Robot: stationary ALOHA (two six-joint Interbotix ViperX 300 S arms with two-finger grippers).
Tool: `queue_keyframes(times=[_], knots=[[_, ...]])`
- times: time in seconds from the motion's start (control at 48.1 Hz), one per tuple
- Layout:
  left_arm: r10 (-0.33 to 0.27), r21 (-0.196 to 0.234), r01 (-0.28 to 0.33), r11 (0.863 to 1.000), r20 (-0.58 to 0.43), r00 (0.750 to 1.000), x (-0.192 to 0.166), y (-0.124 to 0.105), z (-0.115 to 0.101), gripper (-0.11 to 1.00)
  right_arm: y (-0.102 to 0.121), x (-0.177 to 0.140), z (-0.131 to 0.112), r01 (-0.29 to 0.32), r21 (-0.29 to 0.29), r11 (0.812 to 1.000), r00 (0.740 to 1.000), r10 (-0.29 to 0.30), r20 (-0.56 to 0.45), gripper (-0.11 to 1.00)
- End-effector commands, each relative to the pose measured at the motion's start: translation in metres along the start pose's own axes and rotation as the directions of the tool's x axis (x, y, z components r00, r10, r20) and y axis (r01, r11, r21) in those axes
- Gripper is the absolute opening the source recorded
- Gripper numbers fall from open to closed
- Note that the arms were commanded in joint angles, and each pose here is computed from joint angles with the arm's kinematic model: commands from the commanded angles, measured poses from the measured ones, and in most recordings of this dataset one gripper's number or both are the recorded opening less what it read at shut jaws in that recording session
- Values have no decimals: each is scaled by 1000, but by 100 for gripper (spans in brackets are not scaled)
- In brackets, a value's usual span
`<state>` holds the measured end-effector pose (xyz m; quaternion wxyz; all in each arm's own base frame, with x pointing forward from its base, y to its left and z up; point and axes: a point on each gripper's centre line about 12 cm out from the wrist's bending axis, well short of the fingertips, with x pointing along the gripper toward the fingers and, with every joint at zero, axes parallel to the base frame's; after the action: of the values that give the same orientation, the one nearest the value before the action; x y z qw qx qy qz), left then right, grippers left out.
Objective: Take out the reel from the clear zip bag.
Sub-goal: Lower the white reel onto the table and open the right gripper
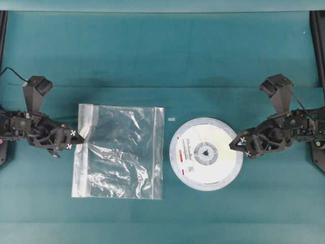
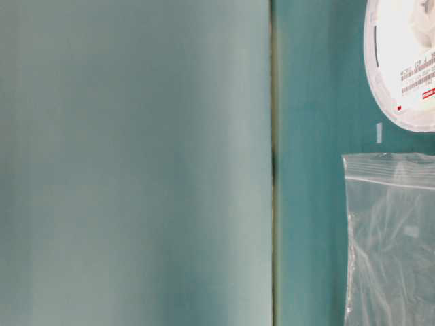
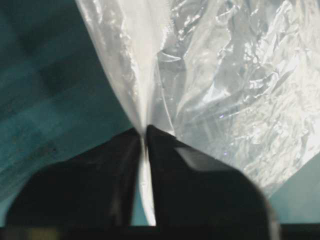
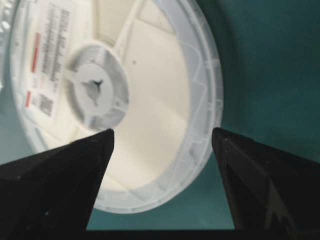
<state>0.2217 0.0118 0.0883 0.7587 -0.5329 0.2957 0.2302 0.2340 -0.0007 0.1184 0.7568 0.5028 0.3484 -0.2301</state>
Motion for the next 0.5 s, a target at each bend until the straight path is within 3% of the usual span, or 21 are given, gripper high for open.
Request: queue_keyframes(times=[0.0,0.249,0.312,0.478], knots=[[-17,5,17,1000,6,1000,-1,-4,2,25,8,-4,4,-33,-7,999,999,33,16,94],[-28,13,28,1000,4,1000,-2,-6,1,91,11,-8,6,-53,-20,998,998,54,27,94],[-33,16,32,999,5,999,-2,-7,1,93,12,-9,6,-60,-30,998,998,61,31,94],[-50,20,50,999,10,999,-7,-10,1,84,15,-10,8,-79,-58,995,996,81,42,94]])
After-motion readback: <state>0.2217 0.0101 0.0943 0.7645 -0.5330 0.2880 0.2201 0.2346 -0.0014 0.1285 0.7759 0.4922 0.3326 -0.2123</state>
